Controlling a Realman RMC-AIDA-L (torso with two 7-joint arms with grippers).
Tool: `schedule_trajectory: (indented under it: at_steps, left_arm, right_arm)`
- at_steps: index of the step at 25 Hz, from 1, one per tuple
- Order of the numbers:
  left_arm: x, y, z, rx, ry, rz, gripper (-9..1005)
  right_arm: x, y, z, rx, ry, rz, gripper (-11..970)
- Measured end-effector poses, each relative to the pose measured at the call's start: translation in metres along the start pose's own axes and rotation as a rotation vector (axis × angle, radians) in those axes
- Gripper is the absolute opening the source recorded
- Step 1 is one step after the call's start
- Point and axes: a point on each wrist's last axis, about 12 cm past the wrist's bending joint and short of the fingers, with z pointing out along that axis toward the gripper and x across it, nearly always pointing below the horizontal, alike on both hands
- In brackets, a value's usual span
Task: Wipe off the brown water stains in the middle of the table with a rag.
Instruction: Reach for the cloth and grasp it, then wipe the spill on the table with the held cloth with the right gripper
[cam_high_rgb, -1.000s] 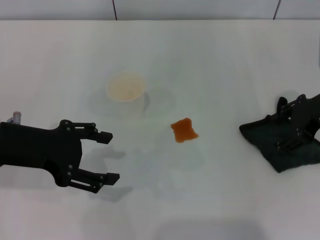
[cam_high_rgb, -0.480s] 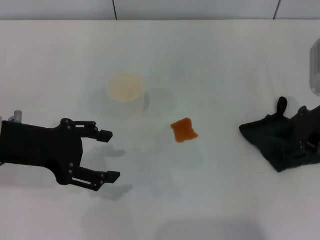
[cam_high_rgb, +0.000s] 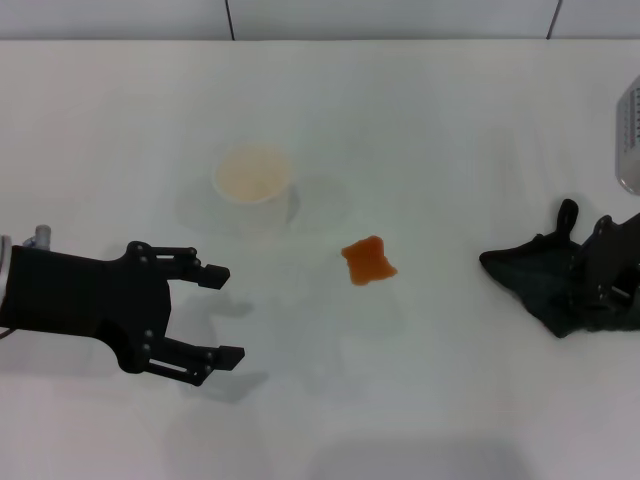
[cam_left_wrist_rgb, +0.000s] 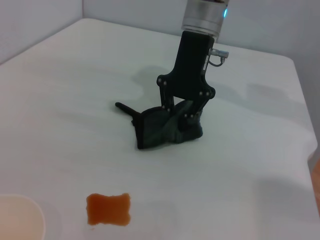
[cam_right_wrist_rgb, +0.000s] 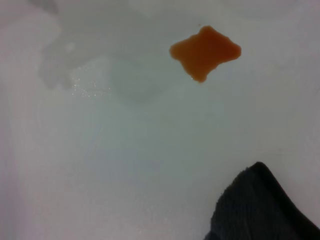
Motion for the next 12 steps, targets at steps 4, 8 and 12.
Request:
schedule_trajectory:
  at_steps: [4,8,12]
  left_arm:
    - [0.0,0.0,0.001,0.004,0.003,0.001,892]
    - [0.0,0.0,0.001,0.004,0.003,0.003,892]
    - [0.0,0.0,0.001,0.003,0.002,0.003,892]
  right_arm:
    - [-0.004,0.001,-0.002,-0.003,-0.013,-0.009,199]
    - [-0.01,0.001,-0.002,-0.016,-0.021,-0.027,155]
    - [-0.022,0.001,-0.003,-0.024,-0.054,-0.047,125]
